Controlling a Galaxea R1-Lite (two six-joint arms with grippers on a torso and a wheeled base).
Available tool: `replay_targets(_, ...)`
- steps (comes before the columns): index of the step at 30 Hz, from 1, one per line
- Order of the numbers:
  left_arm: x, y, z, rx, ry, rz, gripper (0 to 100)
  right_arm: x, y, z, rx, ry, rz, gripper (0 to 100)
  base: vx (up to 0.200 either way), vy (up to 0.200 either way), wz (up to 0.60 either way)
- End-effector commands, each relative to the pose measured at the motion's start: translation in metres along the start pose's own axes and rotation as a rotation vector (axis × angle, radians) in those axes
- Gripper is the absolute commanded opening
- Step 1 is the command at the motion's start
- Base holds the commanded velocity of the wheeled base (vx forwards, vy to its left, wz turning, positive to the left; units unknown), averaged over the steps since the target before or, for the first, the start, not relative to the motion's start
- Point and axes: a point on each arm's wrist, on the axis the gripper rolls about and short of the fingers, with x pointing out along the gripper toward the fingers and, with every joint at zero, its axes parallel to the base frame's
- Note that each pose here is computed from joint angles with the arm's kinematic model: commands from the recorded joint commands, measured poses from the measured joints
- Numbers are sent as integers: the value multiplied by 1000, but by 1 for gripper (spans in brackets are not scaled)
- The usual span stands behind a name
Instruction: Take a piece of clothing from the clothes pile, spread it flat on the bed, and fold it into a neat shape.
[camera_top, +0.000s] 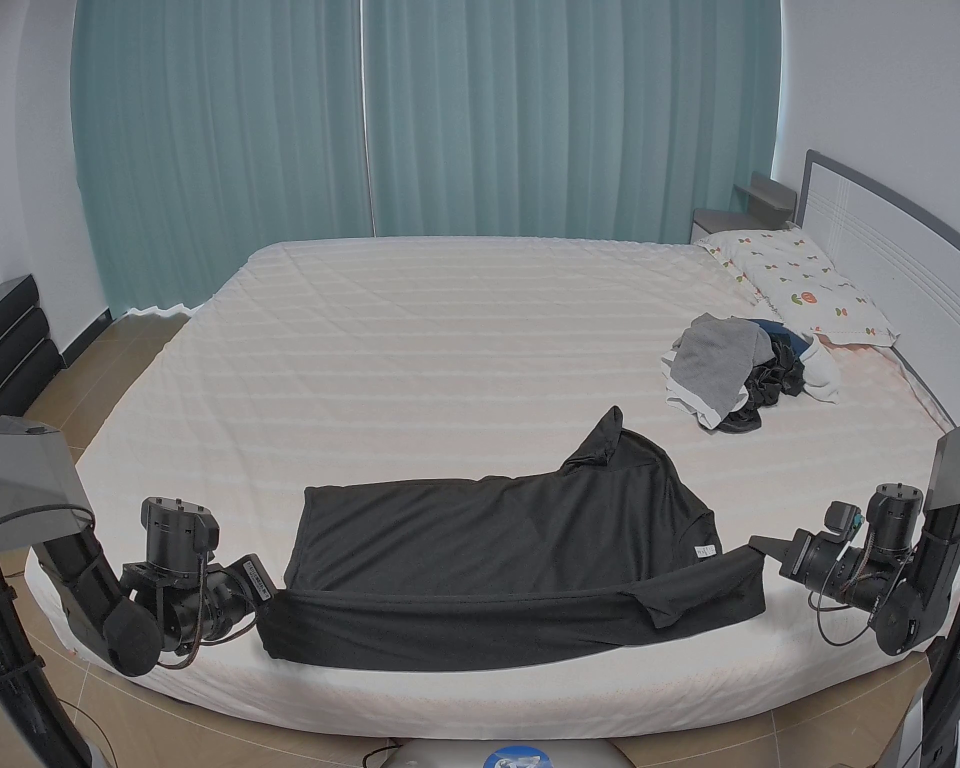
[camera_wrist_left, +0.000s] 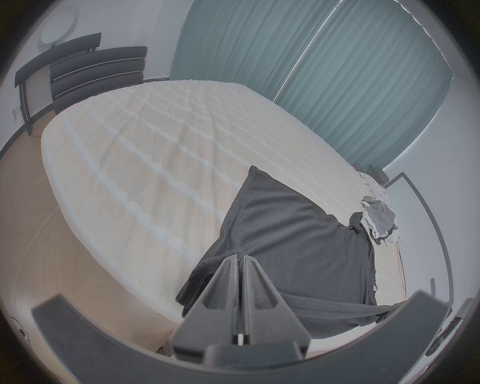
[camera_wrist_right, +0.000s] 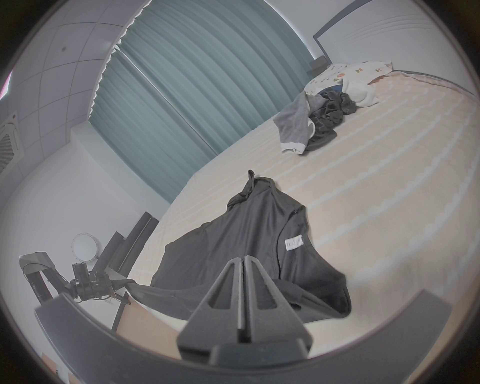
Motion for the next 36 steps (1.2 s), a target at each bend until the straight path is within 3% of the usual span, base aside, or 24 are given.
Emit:
replay_targets(1,-18,-1,1,3,-24,-24,0,-20,4,-4,0,1,-18,0,0,0,0)
replay_targets(7,-29,5,-8,57,-1,-7,0,-34,5,-13,-13,32,-45,0,0,0,0)
replay_targets(16,-39,12,-25,92,57,10,0,-43,1,-7,-8,-6,-72,0,0,0,0)
replay_targets(26,-46,12,-31,120,75,5,0,-52,-4,-20,-51,142,-136,0,0,0,0)
replay_targets(36,-29,9,-28,121,80,18,0,-32,-14,-13,-69,130,-115,0,0,0,0)
